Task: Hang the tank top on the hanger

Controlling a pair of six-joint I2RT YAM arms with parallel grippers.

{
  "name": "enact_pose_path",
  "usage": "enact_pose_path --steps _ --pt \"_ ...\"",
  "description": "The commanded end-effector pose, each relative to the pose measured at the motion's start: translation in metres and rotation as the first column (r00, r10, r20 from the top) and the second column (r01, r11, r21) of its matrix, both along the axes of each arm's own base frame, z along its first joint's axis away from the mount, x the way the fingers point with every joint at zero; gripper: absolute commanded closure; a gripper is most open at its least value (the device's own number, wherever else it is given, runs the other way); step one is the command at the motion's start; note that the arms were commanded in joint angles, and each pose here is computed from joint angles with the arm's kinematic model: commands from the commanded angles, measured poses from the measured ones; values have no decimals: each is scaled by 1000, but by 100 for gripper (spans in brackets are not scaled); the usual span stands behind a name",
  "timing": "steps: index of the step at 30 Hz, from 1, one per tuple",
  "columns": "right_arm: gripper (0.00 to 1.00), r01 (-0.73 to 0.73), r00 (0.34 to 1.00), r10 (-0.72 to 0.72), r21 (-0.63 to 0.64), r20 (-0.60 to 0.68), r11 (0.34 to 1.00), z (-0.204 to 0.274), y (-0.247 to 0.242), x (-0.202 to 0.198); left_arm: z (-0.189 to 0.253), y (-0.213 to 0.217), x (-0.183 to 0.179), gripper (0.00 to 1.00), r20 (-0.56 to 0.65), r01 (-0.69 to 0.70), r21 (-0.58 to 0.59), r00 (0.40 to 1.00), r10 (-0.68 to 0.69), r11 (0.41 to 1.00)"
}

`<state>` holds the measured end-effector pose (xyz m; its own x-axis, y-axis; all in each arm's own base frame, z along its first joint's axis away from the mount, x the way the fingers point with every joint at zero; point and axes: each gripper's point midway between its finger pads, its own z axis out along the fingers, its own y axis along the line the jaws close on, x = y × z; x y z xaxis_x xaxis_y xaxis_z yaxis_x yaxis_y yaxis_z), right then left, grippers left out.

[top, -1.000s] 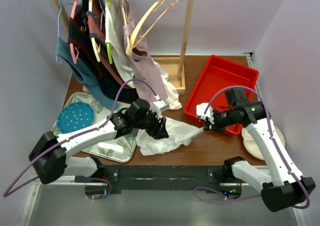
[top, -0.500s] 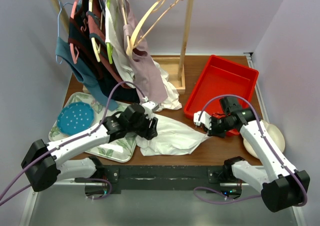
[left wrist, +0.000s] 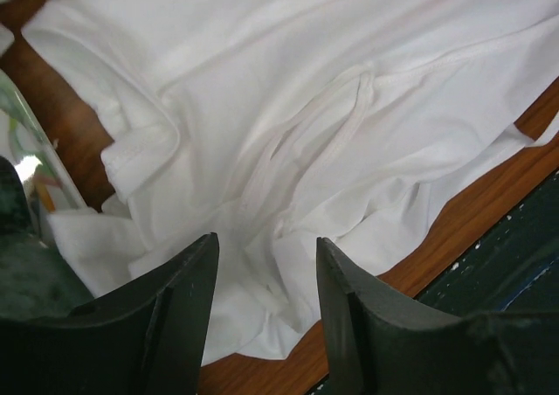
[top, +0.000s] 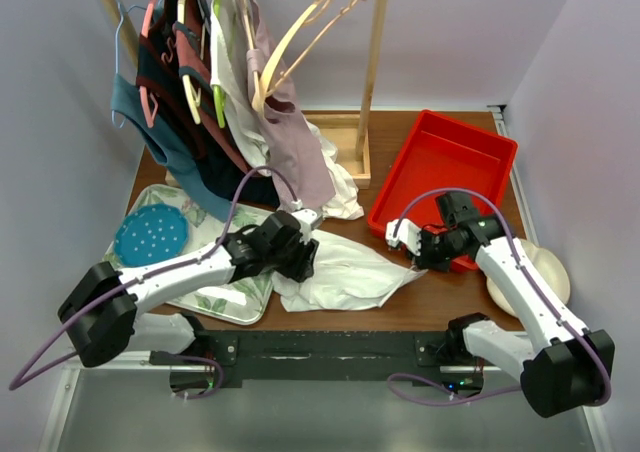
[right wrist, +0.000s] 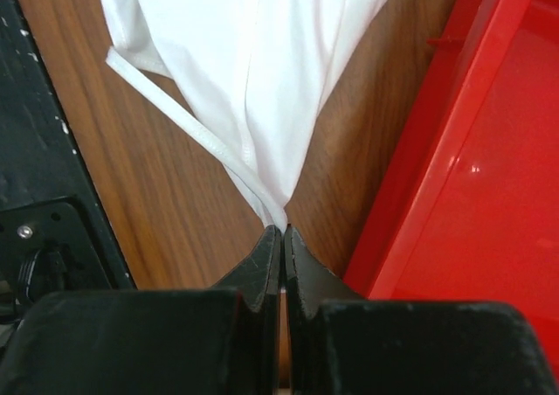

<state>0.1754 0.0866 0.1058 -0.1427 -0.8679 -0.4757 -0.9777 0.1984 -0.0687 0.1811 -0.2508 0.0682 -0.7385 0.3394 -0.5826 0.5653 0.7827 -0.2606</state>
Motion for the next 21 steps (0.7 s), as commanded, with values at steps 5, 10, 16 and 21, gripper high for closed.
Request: enact_pose_path --steps 5,10,16,21 --pt "100 131 990 -122 -132 77 982 0 -51 19 15 -23 19 48 65 50 -25 997 -49 998" --pt "100 188 981 -179 -163 69 968 -4 -78 21 12 -19 18 50 71 51 -15 996 -50 999" --pt "100 203 979 -202 -121 25 972 -7 -77 18 5 -25 23 53 60 74 18 995 -75 997" --pt "100 196 981 -196 -90 9 976 -8 -71 16 -5 -30 20 60 24 100 25 995 -101 995"
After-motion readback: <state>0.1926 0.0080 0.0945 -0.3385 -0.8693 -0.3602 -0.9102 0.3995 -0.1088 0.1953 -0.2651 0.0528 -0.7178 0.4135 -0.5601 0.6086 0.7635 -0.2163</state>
